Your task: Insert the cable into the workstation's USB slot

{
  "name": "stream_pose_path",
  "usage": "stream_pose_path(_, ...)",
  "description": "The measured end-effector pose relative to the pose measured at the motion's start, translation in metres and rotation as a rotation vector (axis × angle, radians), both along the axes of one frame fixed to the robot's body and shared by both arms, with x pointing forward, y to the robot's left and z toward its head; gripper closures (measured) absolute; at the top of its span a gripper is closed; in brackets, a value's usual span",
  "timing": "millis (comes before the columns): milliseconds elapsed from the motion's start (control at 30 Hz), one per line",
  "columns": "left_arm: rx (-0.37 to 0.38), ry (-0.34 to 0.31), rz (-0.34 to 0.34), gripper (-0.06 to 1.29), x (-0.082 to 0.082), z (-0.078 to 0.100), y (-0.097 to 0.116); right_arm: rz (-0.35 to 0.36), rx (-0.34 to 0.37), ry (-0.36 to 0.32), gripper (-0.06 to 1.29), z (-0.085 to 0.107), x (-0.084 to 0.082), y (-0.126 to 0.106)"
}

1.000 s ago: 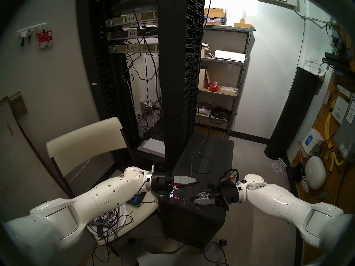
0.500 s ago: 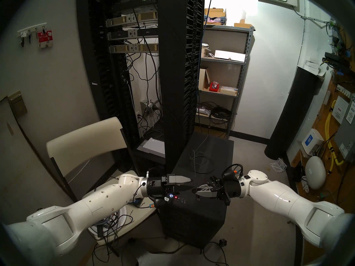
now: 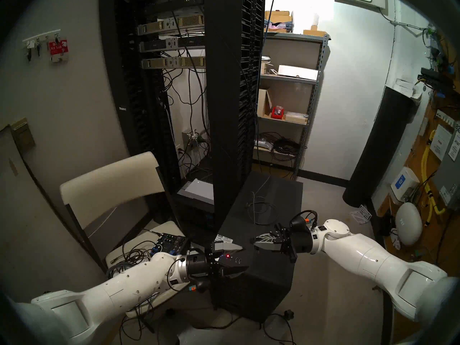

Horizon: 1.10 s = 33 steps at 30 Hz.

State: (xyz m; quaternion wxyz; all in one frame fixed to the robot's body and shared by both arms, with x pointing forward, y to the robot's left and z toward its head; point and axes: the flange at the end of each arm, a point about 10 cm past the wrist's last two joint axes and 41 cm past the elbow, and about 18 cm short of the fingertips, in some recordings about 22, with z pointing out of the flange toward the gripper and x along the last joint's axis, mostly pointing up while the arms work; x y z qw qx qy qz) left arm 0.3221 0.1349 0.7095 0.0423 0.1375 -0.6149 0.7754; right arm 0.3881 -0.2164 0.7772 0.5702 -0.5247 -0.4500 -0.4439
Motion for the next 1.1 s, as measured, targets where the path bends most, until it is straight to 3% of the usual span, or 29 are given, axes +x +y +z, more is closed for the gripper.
stream_pose_path(400, -0.228, 0.118, 0.106, -0.03, -0.009, 0.016, -0.009, 0.005, -0.028, -0.071, 1.25, -0.001, 0.0, 0.012)
stream_pose_path(700, -0.366, 0.233, 0.164, -0.03, -0.028, 0.017, -0.012, -0.015, -0.054, -0.138, 1.25, -0.002, 0.002, 0.02)
stream_pose_path(1100, -0.418, 0.371, 0.182, -0.03, -0.059, 0.01, -0.01, -0.047, -0.08, -0.203, 1.25, -0.001, 0.008, 0.025)
